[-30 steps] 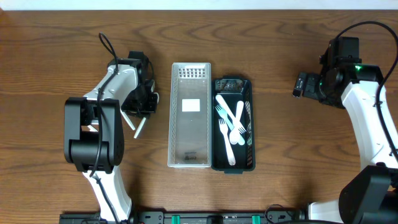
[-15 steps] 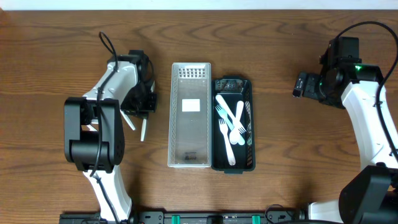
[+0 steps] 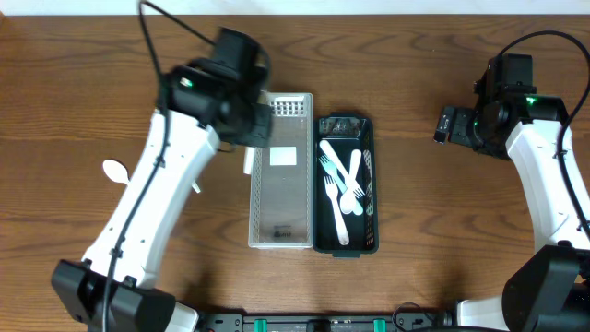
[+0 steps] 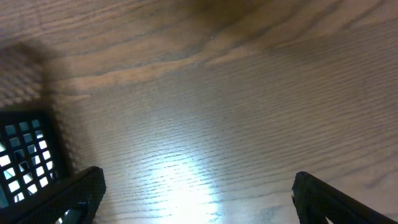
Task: Pack container
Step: 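Lift the held spoon toward the clear basket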
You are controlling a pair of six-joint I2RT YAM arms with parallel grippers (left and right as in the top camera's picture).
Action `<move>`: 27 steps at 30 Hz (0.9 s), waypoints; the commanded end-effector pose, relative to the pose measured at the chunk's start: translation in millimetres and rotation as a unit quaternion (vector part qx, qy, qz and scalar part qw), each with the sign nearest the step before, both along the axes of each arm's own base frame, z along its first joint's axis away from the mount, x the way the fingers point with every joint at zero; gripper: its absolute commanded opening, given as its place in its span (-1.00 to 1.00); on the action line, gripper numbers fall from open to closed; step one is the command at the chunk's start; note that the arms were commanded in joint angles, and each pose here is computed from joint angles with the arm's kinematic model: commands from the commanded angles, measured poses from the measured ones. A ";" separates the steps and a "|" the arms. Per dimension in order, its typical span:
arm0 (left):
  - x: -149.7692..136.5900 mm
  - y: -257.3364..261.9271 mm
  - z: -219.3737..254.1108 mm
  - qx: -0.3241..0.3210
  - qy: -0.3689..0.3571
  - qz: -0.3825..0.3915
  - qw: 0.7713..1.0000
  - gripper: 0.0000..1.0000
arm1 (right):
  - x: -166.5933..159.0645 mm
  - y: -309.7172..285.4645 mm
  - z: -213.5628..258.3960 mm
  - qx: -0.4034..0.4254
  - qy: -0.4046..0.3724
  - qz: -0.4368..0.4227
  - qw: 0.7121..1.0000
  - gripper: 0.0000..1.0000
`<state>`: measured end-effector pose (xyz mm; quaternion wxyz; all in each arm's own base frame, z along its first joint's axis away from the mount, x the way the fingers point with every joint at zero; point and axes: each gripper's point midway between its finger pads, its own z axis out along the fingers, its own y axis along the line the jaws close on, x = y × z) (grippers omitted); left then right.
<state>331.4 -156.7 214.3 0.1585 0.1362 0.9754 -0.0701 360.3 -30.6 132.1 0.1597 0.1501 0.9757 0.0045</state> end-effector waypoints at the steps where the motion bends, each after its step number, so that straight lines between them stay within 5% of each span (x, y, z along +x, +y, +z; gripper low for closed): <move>1: -5.6 -22.8 -27.0 0.006 0.028 -0.006 1.000 -0.88 | -0.6 -0.5 -3.9 0.000 0.005 0.006 1.000 0.99; 12: -2.2 -37.8 -102.6 0.040 0.088 -0.018 0.995 -0.81 | -1.6 -0.4 -4.2 0.000 0.007 0.006 1.000 0.99; 18: 1.2 -33.2 -105.6 0.042 0.091 -0.011 0.995 0.04 | -1.6 -0.4 -4.2 0.000 0.007 0.006 1.000 0.98; 24: 12.1 -11.9 -71.1 0.062 0.043 0.006 0.997 0.12 | -1.6 -0.4 -4.2 0.000 0.007 0.007 1.000 0.99; 27: 23.6 21.6 -34.0 0.081 -0.016 0.054 0.995 0.44 | -1.6 -0.4 -4.2 0.000 0.007 0.007 1.000 0.99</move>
